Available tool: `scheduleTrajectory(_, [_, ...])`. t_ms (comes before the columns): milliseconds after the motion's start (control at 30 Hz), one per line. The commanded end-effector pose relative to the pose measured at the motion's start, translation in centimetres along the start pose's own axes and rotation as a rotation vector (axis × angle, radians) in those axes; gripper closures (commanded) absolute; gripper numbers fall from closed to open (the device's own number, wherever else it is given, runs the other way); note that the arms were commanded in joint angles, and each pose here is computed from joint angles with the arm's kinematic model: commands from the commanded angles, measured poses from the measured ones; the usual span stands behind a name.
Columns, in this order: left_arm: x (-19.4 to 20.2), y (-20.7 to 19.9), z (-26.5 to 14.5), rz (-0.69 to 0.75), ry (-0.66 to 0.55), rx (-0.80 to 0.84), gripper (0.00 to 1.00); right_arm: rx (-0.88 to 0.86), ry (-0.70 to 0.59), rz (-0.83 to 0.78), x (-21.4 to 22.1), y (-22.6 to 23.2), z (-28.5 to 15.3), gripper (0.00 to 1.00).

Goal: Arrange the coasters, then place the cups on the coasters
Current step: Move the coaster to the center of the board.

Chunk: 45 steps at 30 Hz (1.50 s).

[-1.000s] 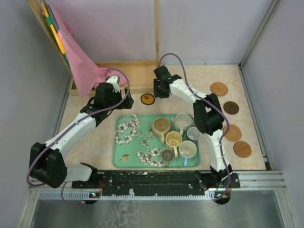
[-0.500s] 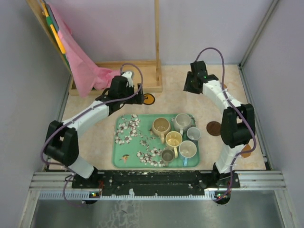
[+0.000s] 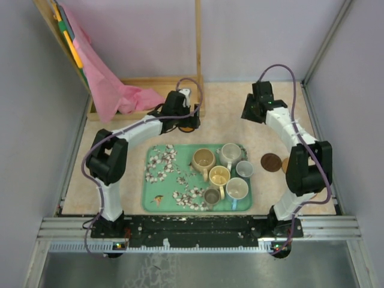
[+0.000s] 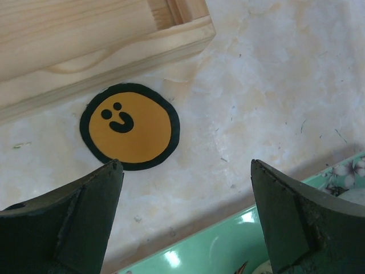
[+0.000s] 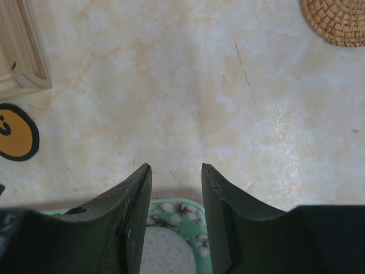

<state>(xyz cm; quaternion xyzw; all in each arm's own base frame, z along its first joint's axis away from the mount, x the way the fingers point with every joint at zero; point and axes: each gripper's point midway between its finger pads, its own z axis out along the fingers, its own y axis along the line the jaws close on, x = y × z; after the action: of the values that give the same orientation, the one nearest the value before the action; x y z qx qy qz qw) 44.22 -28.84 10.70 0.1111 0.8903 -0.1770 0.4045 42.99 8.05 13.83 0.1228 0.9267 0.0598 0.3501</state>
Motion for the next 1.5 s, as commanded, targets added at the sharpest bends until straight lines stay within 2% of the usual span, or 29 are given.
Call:
scheduleTrajectory(0, [0.5, -0.2, 1.4, -0.003, 0.044, -0.038, 0.02, -0.038, -0.091, 0.018, -2.2, 0.5, -2.1, 0.58])
scheduleTrajectory(633, [3.0, 2.6, 5.4, 0.012, 0.130, -0.188, 0.01, -0.050, -0.073, 0.028, -1.4, 0.5, -1.6, 0.58])
scheduleTrajectory(933, [3.6, 4.2, 5.9, 0.012, 0.136, -0.277, 0.01, -0.056, -0.066, 0.030, -1.2, 0.5, -1.4, 0.58])
scheduleTrajectory(1467, [4.3, 5.1, 7.5, 0.011, 0.169, -0.330, 0.01, -0.060, -0.049, 0.029, -0.6, 0.5, -1.1, 0.58])
